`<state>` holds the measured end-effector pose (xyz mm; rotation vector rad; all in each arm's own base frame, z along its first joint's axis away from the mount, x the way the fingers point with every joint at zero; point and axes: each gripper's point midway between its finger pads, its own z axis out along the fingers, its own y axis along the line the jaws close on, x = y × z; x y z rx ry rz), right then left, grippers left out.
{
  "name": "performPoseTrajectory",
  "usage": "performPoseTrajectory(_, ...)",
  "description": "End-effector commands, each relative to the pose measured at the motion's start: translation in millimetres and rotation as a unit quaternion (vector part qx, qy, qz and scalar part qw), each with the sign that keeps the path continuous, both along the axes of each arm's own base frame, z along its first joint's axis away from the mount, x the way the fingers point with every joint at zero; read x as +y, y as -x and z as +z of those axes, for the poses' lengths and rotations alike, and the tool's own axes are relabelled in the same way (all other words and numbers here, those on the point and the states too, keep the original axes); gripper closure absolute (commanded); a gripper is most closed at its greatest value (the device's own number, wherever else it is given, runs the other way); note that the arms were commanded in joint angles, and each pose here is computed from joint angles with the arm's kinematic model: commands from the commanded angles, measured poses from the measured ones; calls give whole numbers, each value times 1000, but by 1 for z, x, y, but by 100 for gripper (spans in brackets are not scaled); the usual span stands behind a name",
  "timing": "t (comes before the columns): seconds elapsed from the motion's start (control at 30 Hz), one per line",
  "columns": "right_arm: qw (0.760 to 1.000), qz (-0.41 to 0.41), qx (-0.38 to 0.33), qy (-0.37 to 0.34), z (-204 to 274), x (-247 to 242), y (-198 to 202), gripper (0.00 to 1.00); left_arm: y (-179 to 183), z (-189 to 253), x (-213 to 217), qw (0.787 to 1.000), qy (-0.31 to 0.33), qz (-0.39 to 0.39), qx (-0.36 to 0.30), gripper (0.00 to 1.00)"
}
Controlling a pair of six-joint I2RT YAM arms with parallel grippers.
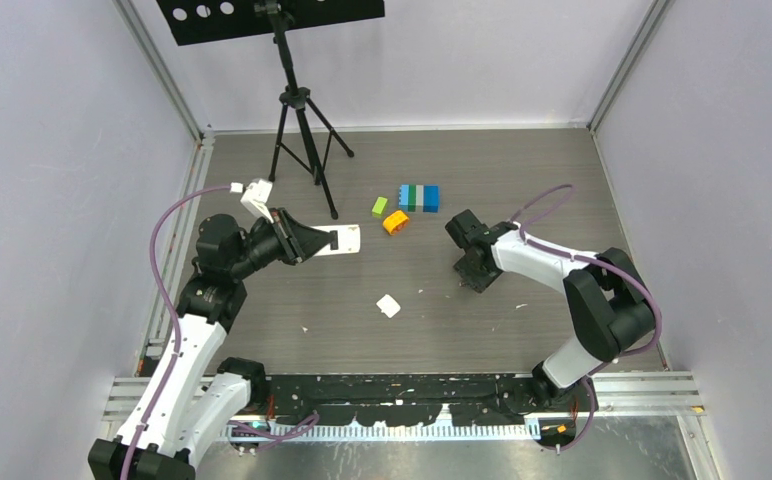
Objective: Load the batteries into the remote control
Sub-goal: Pick up the battery from the center of the board.
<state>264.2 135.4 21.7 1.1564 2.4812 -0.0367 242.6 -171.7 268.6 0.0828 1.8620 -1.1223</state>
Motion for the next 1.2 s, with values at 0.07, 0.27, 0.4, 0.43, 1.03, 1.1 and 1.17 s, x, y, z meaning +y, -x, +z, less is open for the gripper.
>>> performPoseTrajectory(0.07,999,-31,-3,21,-4,-14,-1,64,-4,12,2,999,-5,9,-31,100)
performPoseTrajectory(0.27,1000,-22,17,16,-13,-12,8,72,-6,11,1,1000,3,11,-17,100)
performPoseTrajectory(0.4,999,-3,35,2,-20,-6,14,71,-8,10,-4,1000,17,1,9,100)
performPoseTrajectory(0.43,999,2,40,-2,-22,-4,16,71,-8,9,-6,1000,19,-3,12,100)
performPoseTrajectory(1.03,938,223,-245,-101,146,85,-14,100,-12,8,-57,995,71,-74,16,100)
performPoseTrajectory(1.1,908,257,-311,-112,185,98,-17,100,-14,11,-60,993,84,-77,18,100)
performPoseTrajectory(1.17,875,289,-370,-119,223,109,-15,100,-15,16,-62,991,101,-81,18,100)
